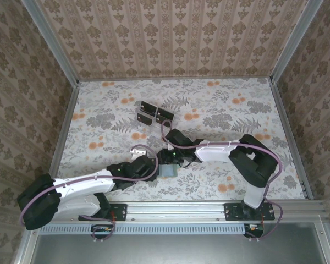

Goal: Put the credit cards into the card holder

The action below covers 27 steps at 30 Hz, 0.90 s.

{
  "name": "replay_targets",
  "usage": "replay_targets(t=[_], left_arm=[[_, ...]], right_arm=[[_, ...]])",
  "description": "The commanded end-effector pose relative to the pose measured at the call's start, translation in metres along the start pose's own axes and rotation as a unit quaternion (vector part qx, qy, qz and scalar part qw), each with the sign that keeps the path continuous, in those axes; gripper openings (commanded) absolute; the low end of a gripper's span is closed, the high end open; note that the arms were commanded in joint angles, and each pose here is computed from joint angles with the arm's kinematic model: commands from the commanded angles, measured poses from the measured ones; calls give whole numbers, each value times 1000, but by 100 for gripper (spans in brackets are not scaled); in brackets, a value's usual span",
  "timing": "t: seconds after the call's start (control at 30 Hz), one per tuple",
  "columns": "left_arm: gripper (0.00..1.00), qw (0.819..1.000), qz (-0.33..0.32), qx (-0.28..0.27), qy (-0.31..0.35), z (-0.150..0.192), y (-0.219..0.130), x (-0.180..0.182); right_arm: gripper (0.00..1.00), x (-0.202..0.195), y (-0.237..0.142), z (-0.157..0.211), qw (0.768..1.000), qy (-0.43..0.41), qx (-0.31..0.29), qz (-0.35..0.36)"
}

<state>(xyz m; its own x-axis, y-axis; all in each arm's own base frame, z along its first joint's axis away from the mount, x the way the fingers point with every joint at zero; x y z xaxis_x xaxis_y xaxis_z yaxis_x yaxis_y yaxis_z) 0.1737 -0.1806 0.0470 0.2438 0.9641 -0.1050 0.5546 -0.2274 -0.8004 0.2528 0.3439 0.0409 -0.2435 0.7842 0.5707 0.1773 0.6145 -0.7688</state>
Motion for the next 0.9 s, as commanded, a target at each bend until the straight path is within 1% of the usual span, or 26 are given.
replay_targets(t=[0.0, 0.17, 0.53, 0.7, 0.87], left_arm=[[100, 1000, 9, -25, 16, -15, -4, -11], [100, 999, 16, -28, 27, -19, -3, -17], [100, 997, 40, -43, 45, -26, -1, -33], [100, 997, 40, -38, 55, -23, 4, -35], [100, 997, 23, -24, 64, -13, 14, -32]], right_arm=[[45, 13, 6, -7, 999, 8, 4, -30], [45, 17, 11, -7, 999, 17, 9, -44], [45, 13, 14, -4, 998, 31, 11, -44], [46, 14, 13, -4, 998, 35, 11, -46], [47, 18, 7, -6, 998, 36, 6, -51]])
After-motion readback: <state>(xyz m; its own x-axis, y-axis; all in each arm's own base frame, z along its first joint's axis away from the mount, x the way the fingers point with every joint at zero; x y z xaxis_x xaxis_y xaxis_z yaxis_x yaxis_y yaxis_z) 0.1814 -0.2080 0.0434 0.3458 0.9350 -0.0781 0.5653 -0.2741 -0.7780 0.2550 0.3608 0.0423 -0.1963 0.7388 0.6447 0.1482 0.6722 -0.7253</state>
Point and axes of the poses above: each hand's point on the last joint's axis, 136 mm out from that joint toward the fingers, its own y axis out along the fingers, its own x axis along the line the jaws close on, z = x × y, the point moved 1 cm from there along -y, back along the fingers
